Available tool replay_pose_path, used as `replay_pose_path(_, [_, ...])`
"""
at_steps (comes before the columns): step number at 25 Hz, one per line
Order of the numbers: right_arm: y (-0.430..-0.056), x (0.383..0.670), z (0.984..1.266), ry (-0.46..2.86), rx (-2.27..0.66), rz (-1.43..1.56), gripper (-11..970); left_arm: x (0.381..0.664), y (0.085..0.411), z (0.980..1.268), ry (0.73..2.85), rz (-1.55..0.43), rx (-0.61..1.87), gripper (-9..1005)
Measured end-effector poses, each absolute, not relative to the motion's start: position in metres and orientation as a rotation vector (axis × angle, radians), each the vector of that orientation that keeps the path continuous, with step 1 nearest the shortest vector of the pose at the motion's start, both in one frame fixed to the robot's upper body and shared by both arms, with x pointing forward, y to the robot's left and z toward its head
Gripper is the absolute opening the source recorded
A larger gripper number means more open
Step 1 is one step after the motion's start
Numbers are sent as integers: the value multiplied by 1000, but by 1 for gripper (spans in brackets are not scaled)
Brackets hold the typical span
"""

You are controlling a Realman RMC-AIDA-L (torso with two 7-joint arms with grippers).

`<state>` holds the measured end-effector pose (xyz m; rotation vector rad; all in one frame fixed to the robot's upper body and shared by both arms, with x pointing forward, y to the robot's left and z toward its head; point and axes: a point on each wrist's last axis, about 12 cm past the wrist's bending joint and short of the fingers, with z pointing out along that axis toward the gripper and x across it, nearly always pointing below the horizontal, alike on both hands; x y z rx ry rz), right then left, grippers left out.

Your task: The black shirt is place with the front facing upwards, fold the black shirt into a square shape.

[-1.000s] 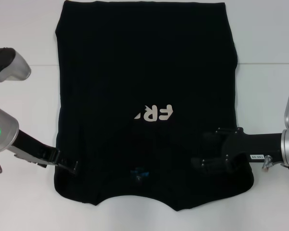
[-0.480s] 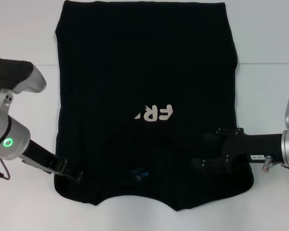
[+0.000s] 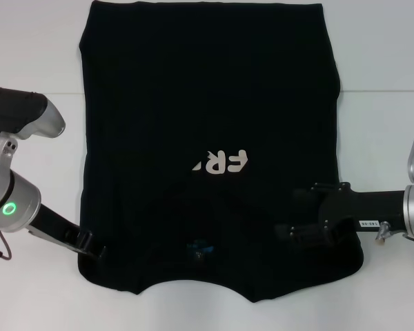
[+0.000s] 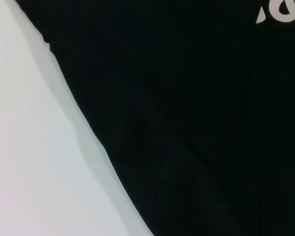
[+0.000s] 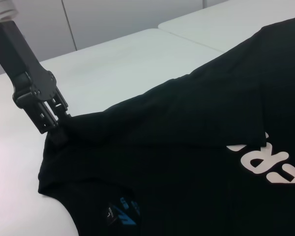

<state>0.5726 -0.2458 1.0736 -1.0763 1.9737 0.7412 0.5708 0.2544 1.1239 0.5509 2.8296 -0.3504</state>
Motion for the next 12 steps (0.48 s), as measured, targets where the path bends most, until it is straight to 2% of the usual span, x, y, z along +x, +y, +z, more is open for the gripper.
replay_pose_path(2, [-246, 573, 1074, 1973, -1076, 742, 919, 571, 254, 1124, 2822, -347, 565, 684])
replay_pose_path(12, [-245, 572, 1074, 1981, -1064, 757, 918, 572, 255, 1123, 2807, -329, 595, 279])
